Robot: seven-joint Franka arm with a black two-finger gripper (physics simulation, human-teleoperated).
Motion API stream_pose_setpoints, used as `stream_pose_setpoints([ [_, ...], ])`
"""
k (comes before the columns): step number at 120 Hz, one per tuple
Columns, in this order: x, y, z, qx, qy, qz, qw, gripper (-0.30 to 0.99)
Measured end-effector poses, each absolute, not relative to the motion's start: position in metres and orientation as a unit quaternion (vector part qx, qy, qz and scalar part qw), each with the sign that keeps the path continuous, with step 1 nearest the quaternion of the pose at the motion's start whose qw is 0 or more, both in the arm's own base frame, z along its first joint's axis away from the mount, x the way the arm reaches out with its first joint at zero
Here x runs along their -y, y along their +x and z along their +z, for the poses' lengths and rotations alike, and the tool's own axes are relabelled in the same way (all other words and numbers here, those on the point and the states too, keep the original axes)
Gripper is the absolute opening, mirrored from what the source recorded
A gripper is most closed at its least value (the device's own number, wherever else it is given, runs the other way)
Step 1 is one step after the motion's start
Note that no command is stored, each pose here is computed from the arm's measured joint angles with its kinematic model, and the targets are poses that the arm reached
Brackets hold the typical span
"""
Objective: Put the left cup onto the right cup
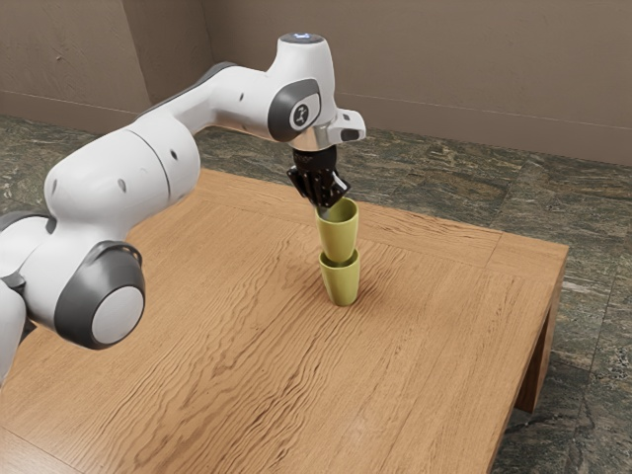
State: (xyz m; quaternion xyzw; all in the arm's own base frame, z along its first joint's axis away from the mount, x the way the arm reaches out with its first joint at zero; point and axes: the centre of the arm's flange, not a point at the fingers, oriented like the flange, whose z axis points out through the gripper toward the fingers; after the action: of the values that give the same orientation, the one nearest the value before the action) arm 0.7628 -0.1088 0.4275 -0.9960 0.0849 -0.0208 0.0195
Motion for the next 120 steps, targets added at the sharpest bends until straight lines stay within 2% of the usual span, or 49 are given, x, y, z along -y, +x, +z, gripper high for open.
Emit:
stream_pose_setpoints([
  [120,0.1050,0.7631,0.4190,-0.081,-0.997,-0.013,0.015,-0.09],
])
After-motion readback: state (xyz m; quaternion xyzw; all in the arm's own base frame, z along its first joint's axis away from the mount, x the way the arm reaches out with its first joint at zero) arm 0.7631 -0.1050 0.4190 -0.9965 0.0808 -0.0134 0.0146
